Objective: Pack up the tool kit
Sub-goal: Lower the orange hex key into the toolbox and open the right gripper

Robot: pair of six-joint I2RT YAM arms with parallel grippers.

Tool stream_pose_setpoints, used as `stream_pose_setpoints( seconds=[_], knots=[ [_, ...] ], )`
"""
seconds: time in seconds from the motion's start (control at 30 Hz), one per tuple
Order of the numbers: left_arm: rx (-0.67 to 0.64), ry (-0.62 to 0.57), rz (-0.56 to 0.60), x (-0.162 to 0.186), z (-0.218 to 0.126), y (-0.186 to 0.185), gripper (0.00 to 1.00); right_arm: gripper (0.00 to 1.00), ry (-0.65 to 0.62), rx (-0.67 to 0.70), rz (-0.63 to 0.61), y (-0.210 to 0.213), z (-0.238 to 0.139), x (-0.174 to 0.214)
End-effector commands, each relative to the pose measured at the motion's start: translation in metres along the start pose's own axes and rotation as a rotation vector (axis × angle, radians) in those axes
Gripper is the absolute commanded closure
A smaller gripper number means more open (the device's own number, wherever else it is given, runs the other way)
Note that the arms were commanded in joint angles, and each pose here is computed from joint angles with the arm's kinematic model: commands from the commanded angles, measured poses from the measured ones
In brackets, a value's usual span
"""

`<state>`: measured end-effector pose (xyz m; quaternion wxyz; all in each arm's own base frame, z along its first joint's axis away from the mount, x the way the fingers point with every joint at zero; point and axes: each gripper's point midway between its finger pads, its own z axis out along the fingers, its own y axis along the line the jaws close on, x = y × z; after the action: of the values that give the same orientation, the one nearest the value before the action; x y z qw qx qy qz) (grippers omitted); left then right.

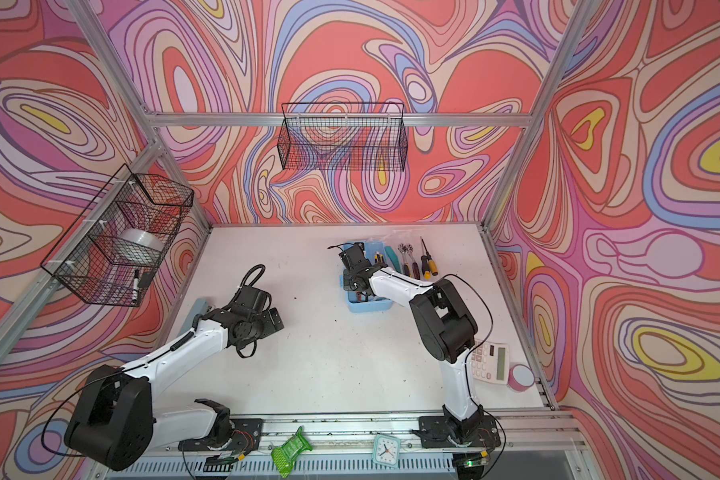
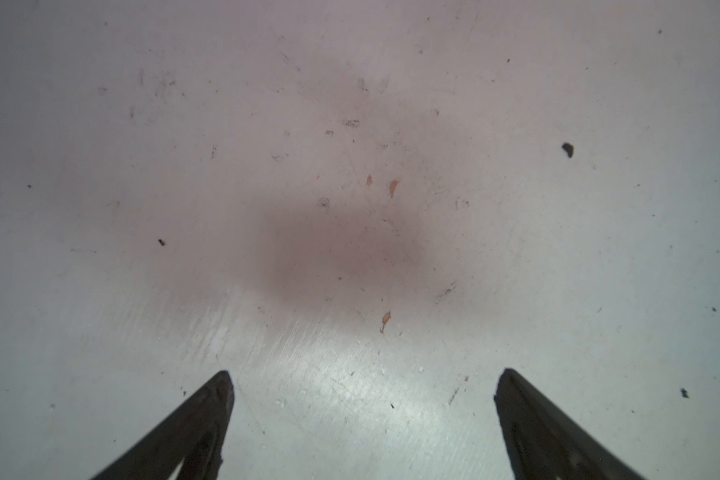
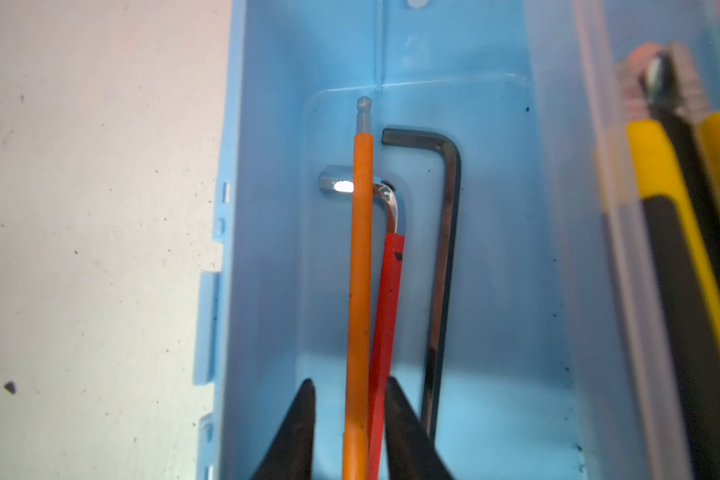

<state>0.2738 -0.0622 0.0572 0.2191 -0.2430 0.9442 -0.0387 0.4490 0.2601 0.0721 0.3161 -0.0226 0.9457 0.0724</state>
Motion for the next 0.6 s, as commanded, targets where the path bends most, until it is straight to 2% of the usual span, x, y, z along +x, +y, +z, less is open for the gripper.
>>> stream_pose_setpoints(
  seconds=[0.0,0.13,0.57],
  knots=[
    [0.004,-0.026,0.012,-0.009,-0.005,-0.007,0.01,0.56,-0.042,-0.021,0.018,0.000,-0.013,-0.012],
    [0.002,-0.030,0.019,-0.009,-0.005,-0.009,0.01,0.50,-0.065,-0.069,0.026,0.006,-0.029,-0.019],
    [0.050,-0.028,0.046,-0.007,-0.005,-0.025,0.02,0.50,-0.006,-0.251,0.027,0.033,-0.053,0.008]
  ],
)
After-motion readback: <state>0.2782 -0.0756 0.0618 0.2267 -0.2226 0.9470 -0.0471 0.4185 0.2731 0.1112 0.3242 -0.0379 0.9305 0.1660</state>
